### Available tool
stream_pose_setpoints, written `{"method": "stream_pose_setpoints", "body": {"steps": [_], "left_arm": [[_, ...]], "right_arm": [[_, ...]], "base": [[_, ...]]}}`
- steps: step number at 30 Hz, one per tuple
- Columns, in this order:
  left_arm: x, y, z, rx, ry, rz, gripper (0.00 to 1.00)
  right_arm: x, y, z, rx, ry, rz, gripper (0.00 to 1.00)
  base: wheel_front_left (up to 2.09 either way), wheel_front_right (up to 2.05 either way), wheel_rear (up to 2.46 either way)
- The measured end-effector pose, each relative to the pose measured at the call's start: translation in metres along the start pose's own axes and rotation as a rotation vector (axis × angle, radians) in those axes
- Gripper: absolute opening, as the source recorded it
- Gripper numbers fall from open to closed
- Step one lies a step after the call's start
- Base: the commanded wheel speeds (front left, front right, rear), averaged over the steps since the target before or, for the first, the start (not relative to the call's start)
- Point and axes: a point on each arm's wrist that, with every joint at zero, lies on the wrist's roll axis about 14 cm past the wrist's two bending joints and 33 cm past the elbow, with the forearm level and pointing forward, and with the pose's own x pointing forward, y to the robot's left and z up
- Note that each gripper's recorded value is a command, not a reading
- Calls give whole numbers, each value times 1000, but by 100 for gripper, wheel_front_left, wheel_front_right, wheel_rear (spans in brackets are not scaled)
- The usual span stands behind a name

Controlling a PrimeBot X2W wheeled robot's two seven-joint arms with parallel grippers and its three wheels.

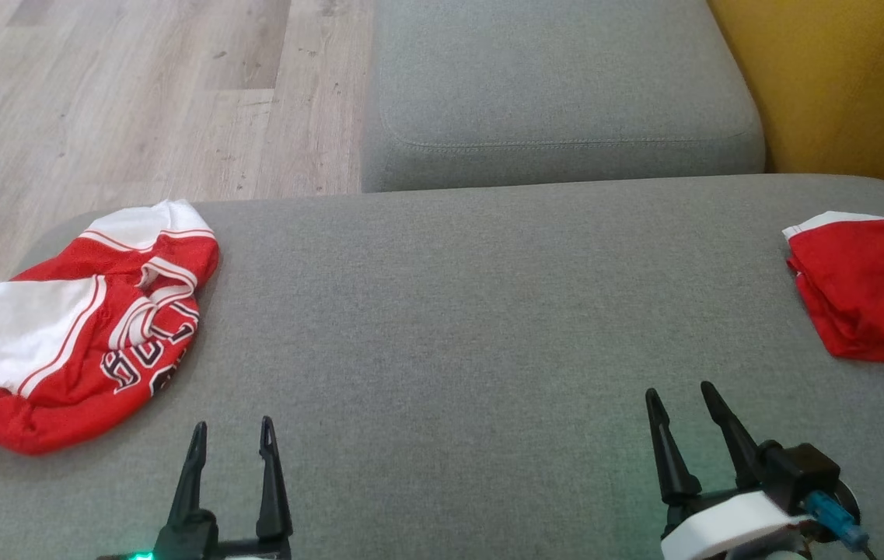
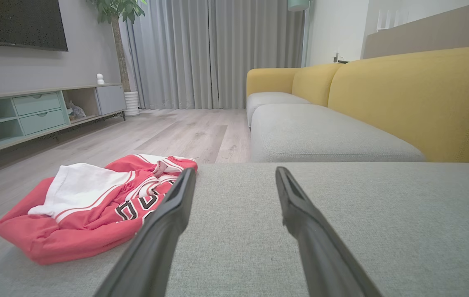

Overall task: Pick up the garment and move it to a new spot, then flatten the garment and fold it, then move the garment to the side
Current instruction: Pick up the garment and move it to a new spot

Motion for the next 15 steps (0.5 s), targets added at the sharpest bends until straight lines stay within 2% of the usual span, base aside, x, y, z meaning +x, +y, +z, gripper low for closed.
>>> {"method": "stream_pose_setpoints", "body": {"steps": [8,15], "left_arm": [[-2,3,-3,0,10,11,100],[-11,22,-5,-5,15,76,100]], "right_arm": [[2,6,0,-1,1,20,100],[12,28,-8,-8,30,96,100]], "base": [[0,0,0],[0,0,0]]}}
